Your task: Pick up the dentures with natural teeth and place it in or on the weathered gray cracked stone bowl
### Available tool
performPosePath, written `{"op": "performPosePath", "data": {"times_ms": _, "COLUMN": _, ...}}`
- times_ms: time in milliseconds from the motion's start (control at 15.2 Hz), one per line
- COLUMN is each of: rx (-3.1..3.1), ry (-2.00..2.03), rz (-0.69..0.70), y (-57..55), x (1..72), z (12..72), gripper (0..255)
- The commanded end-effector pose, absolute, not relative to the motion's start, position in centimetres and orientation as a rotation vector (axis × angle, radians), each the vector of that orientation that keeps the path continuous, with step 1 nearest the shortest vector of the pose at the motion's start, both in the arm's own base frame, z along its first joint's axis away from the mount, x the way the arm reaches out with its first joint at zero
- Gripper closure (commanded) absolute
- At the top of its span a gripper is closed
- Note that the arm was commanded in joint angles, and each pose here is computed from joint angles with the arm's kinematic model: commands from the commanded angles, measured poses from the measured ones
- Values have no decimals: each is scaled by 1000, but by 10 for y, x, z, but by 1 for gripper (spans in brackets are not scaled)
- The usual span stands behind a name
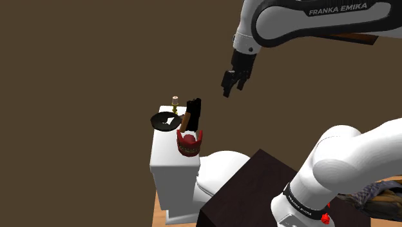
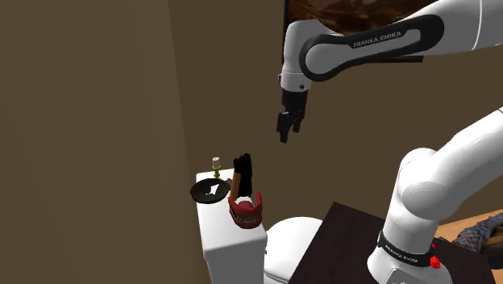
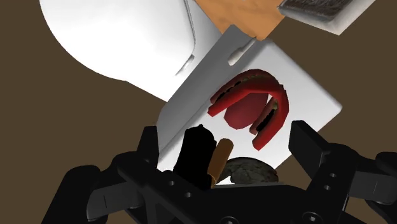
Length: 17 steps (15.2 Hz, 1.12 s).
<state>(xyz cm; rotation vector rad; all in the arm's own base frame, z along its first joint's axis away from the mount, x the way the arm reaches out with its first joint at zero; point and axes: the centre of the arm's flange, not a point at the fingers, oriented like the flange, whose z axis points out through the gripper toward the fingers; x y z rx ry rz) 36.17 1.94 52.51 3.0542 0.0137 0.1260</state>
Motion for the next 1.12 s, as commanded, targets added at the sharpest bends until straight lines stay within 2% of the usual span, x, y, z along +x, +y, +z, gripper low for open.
{"op": "performPosePath", "data": {"times_ms": 0, "rx": 3067, "ry": 23, "rz": 127, "y": 28, "x": 372, "z": 503, "gripper": 0}}
{"op": "performPosePath", "data": {"times_ms": 1056, "rx": 3161, "ry": 100, "rz": 111, "y": 100, "x": 453, "z": 328, "gripper": 0}}
